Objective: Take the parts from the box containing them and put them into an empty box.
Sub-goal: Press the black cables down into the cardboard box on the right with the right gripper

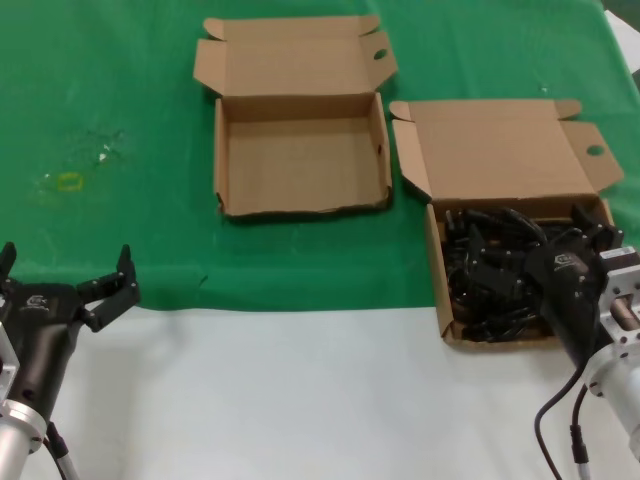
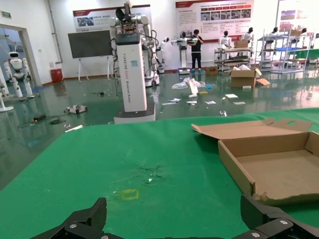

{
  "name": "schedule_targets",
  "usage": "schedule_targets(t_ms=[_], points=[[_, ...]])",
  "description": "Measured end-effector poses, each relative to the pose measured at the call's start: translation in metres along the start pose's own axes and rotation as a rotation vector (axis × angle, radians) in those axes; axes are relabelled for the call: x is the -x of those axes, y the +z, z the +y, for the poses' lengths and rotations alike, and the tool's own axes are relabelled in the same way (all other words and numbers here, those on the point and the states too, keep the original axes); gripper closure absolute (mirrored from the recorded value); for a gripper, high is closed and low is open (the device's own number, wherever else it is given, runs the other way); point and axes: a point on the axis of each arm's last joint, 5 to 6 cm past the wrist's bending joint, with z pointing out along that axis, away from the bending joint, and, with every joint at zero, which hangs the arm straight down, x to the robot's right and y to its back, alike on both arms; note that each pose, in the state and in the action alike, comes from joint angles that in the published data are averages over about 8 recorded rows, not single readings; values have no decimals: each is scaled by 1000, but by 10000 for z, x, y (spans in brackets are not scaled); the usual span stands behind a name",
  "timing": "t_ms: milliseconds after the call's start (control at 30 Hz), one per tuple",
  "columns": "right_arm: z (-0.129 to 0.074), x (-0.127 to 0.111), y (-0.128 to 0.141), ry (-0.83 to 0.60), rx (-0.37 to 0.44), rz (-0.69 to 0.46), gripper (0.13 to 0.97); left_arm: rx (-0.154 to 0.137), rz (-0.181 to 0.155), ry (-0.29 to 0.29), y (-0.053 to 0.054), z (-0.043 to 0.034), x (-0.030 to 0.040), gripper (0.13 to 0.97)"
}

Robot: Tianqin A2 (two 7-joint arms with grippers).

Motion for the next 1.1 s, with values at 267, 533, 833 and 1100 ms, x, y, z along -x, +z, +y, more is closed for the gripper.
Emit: schedule_targets(t_ms=[267, 533, 833, 1100], points=[[0, 2, 0, 0, 0, -1, 130, 0, 0, 0, 0, 0, 0, 201], [-32, 73, 15, -7, -9, -29, 130, 0, 0, 0, 0, 0, 0, 309], [-132, -1, 31, -55, -19, -81, 130, 0, 0, 0, 0, 0, 0, 441], [-377, -275, 48, -150, 1, -251, 130, 0, 0, 0, 0, 0, 0, 638]])
